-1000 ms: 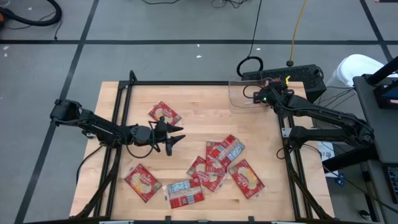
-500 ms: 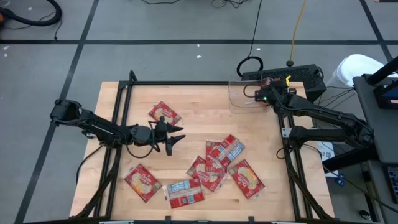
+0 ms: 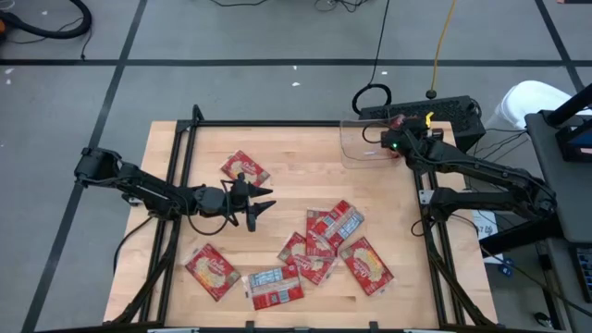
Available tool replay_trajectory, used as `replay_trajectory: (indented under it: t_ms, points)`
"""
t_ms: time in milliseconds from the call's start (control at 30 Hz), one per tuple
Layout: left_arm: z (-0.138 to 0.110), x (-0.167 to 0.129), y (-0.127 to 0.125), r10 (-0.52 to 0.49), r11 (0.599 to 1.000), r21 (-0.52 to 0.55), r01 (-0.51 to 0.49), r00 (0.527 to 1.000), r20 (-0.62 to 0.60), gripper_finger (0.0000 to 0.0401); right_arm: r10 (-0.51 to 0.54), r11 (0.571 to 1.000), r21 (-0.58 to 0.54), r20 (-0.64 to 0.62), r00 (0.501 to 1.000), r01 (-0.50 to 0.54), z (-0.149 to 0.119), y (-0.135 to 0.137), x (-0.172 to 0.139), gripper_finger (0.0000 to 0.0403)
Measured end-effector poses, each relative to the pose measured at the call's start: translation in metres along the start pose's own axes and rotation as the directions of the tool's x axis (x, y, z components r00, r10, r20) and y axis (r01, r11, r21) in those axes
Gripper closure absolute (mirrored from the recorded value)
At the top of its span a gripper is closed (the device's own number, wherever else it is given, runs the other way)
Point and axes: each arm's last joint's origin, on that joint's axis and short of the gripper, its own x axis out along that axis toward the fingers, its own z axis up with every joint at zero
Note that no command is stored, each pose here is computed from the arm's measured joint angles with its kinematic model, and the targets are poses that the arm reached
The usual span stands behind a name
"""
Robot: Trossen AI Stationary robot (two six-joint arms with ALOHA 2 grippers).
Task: Sort popcorn bags into baskets
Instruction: Put the red popcorn bag into the transparent bin
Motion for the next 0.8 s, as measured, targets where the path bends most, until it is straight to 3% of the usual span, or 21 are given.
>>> replay_trajectory:
  t_ms: [333, 433, 500, 567, 633, 800]
  points:
    - [0.0, 0.0, 0.0, 0.0, 1.0, 0.0, 0.0, 1.0, 0.0, 0.0215, -0.031, 0.999, -0.015, 0.088, 0.996, 0.033, 0.009, 0.003, 0.0, 0.0334]
    - [0.0, 0.0, 0.0, 0.001, 1.0, 0.0, -0.001, 1.0, 0.0, 0.0215, 0.016, 0.999, 0.033, 0.148, 0.989, -0.021, 0.019, 0.008, -0.003, 0.0334]
    - [0.0, 0.0, 0.001, 0.004, 1.0, 0.0, -0.004, 1.0, 0.0, 0.0215, 0.132, 0.991, 0.005, 0.164, 0.978, -0.135, 0.024, 0.013, -0.009, 0.0334]
    - [0.0, 0.001, 0.002, 0.011, 1.0, 0.0, -0.011, 1.0, 0.002, 0.0215, 0.292, 0.956, -0.046, 0.167, 0.942, -0.289, 0.027, 0.017, -0.017, 0.0334]
    - [0.001, 0.002, 0.006, 0.029, 1.0, -0.003, -0.029, 1.0, 0.005, 0.0215, 0.446, 0.895, -0.098, 0.158, 0.881, -0.436, 0.028, 0.021, -0.026, 0.0334]
    - [0.004, 0.007, 0.022, 0.108, 0.992, -0.061, -0.107, 0.994, 0.009, 0.0215, 0.736, 0.674, -0.165, 0.08, 0.672, -0.72, 0.019, 0.033, -0.051, 0.0334]
